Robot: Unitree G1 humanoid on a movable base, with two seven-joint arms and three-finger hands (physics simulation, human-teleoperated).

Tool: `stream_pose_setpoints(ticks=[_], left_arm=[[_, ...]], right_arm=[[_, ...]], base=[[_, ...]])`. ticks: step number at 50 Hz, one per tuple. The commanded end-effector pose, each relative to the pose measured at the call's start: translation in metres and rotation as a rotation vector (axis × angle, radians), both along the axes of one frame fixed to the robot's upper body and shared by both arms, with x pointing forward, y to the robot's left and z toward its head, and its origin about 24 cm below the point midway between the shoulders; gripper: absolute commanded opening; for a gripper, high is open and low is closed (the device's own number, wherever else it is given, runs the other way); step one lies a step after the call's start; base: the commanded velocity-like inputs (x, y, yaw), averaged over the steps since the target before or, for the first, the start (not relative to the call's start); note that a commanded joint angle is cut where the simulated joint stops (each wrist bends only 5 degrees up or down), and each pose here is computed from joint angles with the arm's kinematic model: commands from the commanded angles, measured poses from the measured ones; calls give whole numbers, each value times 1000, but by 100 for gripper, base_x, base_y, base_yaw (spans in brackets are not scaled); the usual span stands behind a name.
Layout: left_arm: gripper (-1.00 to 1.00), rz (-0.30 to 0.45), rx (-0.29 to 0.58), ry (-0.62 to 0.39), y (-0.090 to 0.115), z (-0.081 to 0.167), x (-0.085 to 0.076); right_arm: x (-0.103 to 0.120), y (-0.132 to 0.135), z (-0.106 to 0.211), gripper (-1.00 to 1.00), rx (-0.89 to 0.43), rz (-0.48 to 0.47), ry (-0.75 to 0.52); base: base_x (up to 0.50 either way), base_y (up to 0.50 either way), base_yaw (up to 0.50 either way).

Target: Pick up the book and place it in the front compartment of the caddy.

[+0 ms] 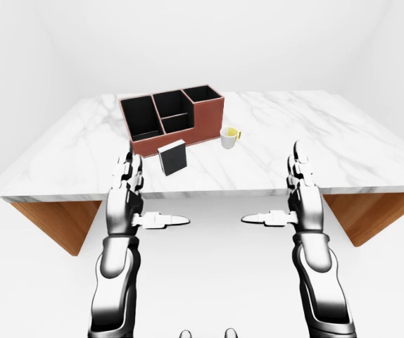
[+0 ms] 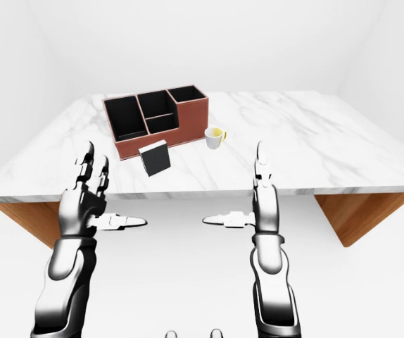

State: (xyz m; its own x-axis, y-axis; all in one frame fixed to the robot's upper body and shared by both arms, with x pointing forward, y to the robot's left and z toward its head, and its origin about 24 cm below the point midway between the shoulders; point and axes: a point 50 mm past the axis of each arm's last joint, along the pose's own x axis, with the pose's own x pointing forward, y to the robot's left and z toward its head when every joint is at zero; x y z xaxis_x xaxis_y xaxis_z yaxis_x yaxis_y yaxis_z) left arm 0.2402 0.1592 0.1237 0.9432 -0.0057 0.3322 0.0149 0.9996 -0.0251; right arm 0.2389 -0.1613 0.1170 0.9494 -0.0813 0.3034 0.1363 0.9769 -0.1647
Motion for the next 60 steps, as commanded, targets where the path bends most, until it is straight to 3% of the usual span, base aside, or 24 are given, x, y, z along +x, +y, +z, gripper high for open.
stream_pose_setpoints(ticks=[1, 7, 10, 19, 25, 30, 33, 40, 49, 60], left_arm=[[100, 13, -38, -107, 3, 33, 10], [100, 11, -43, -148, 2, 44, 14], [100, 2, -36, -225, 1, 61, 13], [100, 10, -19, -277, 4, 77, 22], [100, -13, 78, -321, -5, 91, 29], [100, -10, 63, -380, -5, 108, 33], [100, -19, 46, -465, -6, 130, 32], [100, -29, -11, -525, -8, 149, 34], [100, -11, -107, -440, -1, 150, 63], [100, 12, -93, -302, 5, 124, 83]], right_arm=[[8, 1, 33, 100, -84, -17, -114], [16, 0, 46, 100, -81, -12, -164], [20, 1, 56, 100, -77, -2, -200], [21, 8, 83, 100, -95, 42, -309], [18, 13, 113, 100, -127, 76, -434], [21, 13, 125, 100, -146, 85, -473], [21, 14, 135, 100, -165, 93, -513], [25, 19, 144, 100, -195, 110, -536], [42, 26, 156, 100, -192, 140, -533], [85, 16, 151, 100, -114, 108, -402]], base=[[0, 0, 0], [0, 0, 0], [0, 0, 0], [0, 0, 0], [0, 0, 0], [0, 0, 0], [0, 0, 0], [0, 0, 0], [0, 0, 0], [0, 0, 0]])
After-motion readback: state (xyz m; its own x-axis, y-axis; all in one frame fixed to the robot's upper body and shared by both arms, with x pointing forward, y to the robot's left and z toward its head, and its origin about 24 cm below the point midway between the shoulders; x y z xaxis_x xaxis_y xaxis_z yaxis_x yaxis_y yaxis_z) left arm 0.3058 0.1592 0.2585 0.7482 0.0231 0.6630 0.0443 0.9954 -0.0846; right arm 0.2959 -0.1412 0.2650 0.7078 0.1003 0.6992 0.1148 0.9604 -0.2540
